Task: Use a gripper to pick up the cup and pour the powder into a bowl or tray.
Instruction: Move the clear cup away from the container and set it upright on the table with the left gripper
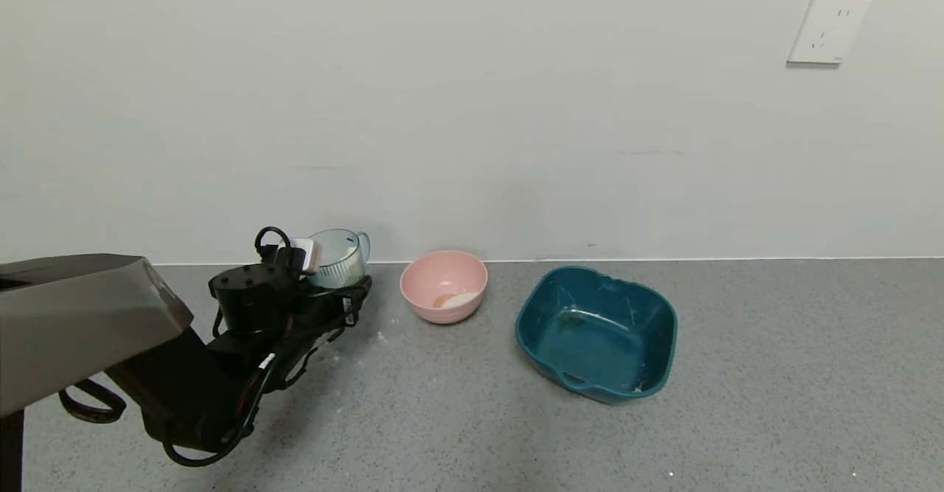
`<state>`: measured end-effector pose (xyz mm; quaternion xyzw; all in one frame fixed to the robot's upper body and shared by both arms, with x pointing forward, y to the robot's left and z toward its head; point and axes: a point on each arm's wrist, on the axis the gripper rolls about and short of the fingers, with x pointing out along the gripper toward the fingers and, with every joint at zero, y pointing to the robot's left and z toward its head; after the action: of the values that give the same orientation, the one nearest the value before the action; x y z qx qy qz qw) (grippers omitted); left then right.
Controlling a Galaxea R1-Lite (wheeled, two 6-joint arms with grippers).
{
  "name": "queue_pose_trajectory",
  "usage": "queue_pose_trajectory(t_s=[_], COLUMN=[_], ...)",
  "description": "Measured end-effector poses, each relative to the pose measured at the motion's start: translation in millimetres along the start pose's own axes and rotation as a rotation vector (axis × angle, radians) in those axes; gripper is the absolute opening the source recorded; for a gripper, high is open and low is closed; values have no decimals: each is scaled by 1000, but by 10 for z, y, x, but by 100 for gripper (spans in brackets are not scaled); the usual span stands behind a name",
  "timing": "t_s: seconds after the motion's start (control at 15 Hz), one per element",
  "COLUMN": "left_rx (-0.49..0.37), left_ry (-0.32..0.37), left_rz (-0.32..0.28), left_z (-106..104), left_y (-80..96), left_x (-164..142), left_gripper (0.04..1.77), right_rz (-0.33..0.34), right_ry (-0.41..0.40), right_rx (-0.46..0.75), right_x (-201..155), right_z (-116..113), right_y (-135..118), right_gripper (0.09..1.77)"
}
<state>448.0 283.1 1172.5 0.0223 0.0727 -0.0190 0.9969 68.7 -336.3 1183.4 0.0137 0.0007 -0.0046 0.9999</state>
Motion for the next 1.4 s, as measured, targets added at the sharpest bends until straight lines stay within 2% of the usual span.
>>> queue_pose_trajectory(t_s=[0.2,0.33,0.67,0.87,1.0,1.4], left_rx=[-2,0,8,16,14,-13], left_ry=[0,10,16,44,37,64], left_rz=[57,65,79,94,104,139], left_z=[-14,-42,-82,-222,-305,-484], left_y=[76,77,-88,-177,-194,-71], left_x=[37,34,67,140,217,369], left_gripper=[126,126,126,126,126,126], right_rz=[0,0,0,0,0,0], right_ry=[0,0,0,0,0,0], right_rx=[0,0,0,0,0,0], right_x=[0,0,0,0,0,0], right_z=[0,0,0,0,0,0], right_y=[0,0,0,0,0,0], right_gripper=[171,171,171,171,171,171])
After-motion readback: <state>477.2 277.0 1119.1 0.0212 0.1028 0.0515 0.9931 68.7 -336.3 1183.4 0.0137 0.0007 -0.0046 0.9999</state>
